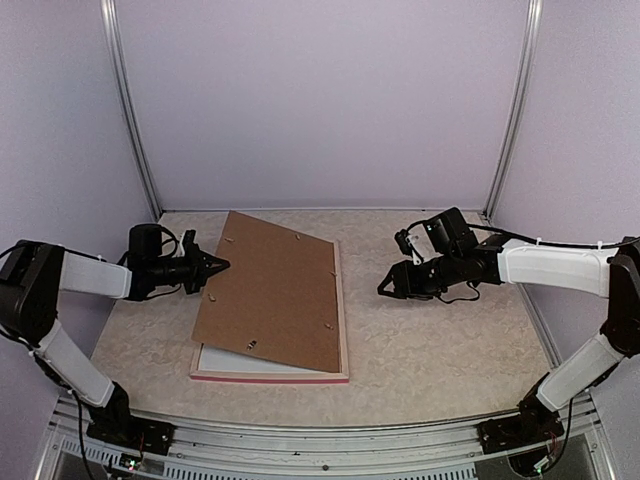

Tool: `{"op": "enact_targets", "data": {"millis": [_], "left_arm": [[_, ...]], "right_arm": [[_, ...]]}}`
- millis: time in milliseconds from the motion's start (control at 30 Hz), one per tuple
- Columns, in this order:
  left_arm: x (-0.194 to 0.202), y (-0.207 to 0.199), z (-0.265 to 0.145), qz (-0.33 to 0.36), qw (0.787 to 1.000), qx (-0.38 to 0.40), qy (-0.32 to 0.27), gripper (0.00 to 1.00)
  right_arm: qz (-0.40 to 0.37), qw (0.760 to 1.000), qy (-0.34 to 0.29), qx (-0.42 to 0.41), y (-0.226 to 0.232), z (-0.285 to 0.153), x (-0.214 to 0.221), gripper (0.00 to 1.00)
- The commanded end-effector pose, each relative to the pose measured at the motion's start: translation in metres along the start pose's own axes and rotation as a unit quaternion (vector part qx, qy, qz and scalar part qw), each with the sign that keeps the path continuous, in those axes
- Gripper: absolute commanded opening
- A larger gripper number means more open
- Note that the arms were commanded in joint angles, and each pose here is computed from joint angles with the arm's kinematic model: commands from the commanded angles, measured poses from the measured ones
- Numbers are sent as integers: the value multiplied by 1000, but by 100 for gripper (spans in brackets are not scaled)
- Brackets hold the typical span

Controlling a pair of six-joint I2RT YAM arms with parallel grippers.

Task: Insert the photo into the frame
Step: Place the backboard with the photo.

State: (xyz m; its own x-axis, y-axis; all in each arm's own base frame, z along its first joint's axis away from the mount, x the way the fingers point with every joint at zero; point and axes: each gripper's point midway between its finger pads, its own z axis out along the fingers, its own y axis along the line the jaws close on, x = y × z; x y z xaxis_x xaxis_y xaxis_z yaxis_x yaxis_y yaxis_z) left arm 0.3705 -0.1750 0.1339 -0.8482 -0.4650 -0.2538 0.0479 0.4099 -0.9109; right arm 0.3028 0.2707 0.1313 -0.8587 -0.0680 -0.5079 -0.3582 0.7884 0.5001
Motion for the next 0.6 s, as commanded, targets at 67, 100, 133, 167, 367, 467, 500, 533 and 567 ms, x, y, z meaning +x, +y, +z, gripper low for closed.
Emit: {"op": "enact_targets", "data": {"millis": [67,100,133,167,367,467,500,533,567], "left_arm": [[-5,-6,1,21,1000,4,-4,3],[-4,-5,1,21,1000,3,-3,4],[-3,-5,2,21,1000,2,-2,5],[-2,-4,2,21,1000,1,-1,5],[3,8,5,16,1000,-14,1,15],[3,13,6,13,1000,-24,0,21],[3,13,5,14,1000,-26,0,23],[3,14,6,15,999,-30,0,26],[2,16,6,15,999,-35,0,30]], "right_arm": [[9,1000,6,1,-6,6,3,50],[9,1000,5,0,-5,6,3,50],[9,1000,5,0,-5,6,3,50],[9,1000,6,-1,-5,6,3,50],[10,1000,7,-2,-5,7,4,50],[10,1000,7,-2,-5,7,4,50],[10,1000,7,-2,-5,7,4,50],[10,1000,8,-1,-6,7,4,50],[10,1000,8,-1,-6,8,4,50]]}}
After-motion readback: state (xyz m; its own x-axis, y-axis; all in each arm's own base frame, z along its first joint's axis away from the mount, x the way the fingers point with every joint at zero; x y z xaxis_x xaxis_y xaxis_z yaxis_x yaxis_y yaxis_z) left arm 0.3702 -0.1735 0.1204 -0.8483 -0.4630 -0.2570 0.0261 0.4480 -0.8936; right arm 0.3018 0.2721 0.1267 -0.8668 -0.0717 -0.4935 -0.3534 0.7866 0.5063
